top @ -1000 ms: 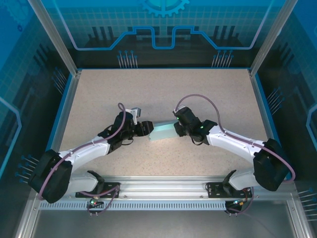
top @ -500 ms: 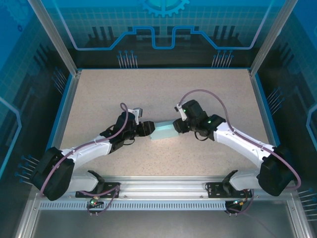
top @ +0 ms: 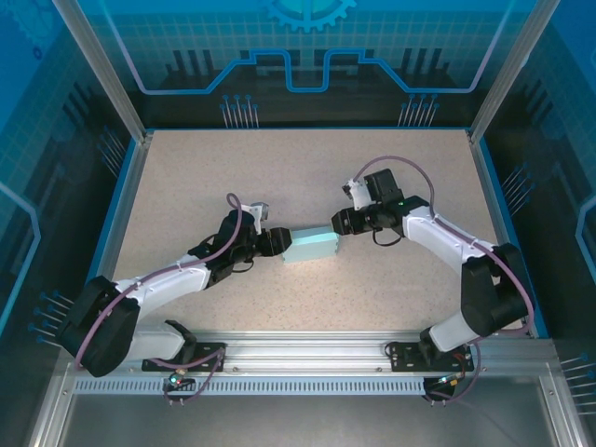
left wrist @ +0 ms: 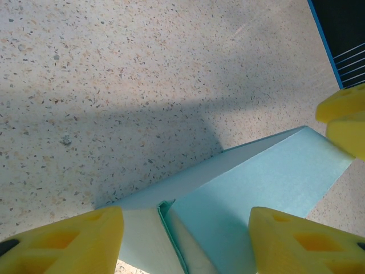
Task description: Fold the paper box
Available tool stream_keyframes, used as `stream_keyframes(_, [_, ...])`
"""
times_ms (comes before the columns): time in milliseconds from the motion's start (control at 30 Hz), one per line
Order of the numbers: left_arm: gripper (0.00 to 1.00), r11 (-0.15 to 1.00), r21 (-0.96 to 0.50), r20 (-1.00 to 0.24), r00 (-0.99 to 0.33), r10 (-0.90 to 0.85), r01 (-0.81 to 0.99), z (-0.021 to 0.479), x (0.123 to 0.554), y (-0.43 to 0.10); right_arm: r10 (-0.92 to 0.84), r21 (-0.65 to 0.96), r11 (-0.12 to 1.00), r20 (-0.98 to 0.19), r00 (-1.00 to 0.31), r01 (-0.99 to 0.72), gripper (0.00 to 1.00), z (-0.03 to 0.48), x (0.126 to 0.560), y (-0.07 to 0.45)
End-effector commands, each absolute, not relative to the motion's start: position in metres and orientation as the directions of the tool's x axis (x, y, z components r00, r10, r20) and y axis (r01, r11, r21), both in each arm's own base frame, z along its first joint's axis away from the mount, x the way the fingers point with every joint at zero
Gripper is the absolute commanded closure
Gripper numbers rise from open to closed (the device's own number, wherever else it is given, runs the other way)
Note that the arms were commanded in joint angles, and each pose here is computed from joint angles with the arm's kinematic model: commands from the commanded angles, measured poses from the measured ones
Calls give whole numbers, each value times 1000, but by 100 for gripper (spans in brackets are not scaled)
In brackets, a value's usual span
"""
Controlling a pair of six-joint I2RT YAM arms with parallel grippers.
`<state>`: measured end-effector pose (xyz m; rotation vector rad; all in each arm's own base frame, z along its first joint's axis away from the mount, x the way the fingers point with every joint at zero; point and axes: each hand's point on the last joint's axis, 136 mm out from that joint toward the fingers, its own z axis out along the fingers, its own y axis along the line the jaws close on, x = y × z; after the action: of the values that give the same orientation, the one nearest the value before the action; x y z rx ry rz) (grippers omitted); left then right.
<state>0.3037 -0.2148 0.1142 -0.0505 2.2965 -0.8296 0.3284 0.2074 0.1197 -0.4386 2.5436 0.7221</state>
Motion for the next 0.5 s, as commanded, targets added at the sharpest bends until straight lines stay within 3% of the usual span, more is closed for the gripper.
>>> stream_keyframes(0, [39, 862, -491, -530, -829, -179, 127, 75, 286, -201, -168, 466, 779, -489, -856, -419, 54, 116, 325, 213])
stream_keyframes(467, [37, 854, -508, -530, -823, -205, 114, 75, 285, -200, -157, 460, 823, -376, -913, -331, 60, 54, 288, 191])
